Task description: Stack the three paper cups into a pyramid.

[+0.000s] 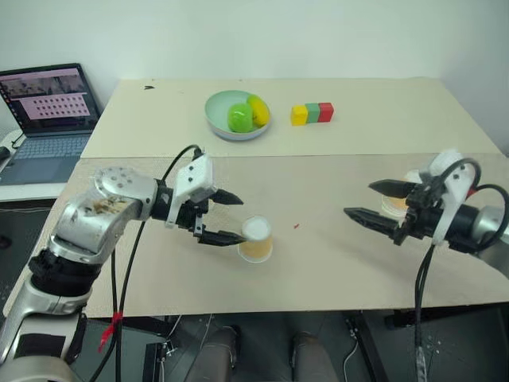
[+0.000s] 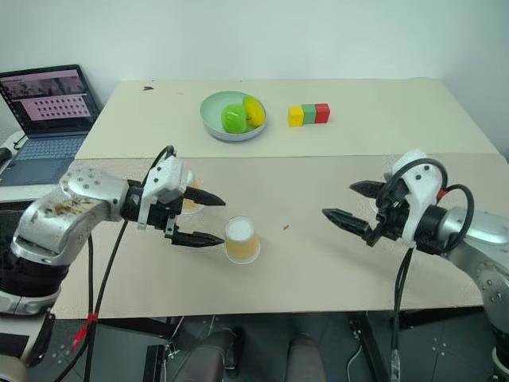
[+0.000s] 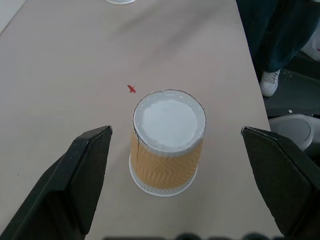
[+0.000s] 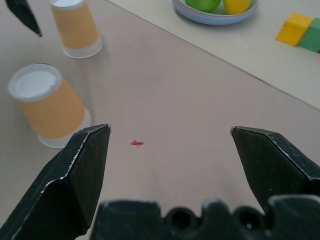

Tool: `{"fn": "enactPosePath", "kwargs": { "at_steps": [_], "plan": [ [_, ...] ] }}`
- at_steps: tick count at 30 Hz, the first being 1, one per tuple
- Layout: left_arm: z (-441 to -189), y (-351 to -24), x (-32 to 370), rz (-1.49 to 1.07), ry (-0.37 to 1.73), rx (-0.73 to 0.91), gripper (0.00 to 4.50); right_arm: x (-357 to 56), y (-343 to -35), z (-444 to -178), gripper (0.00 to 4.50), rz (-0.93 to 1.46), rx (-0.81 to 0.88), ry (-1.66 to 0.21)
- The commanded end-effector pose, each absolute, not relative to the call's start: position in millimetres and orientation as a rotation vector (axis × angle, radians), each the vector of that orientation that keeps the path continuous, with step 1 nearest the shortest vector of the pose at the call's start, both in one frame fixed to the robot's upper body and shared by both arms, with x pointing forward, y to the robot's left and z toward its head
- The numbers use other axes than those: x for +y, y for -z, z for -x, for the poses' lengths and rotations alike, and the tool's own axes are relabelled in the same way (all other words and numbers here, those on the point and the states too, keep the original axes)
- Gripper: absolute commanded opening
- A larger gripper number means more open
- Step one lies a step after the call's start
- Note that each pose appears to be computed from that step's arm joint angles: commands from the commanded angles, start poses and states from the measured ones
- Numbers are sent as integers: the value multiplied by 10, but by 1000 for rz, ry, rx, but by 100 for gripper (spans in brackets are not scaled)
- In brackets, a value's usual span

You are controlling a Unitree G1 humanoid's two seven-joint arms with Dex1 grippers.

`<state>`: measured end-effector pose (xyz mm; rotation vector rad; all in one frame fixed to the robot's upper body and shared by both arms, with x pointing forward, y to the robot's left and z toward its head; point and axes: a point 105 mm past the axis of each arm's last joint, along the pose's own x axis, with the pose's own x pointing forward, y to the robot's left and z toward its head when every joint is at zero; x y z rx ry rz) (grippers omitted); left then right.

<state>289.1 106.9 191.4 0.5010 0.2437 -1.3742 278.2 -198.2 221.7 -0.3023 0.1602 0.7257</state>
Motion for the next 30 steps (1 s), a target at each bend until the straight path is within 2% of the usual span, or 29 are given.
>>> {"fn": "enactPosePath", "kwargs": {
  "at_steps": [1,15,27,30],
  "plan": [
    [-2888,-1998,1094,-562,1341,179,441,-1999,-2384,-2782,450,354,90,-721],
    [-2881,-1677,917,-493,1334,135,441,-2017,-2475,-2784,450,369,63,-694],
    [-3020,-1681,751,-438,1321,71,441,-2049,-2491,-2773,450,380,60,-670],
    [-3044,-1686,720,-437,1319,61,372,-2060,-2502,-2770,450,384,57,-662]
  ]
}}
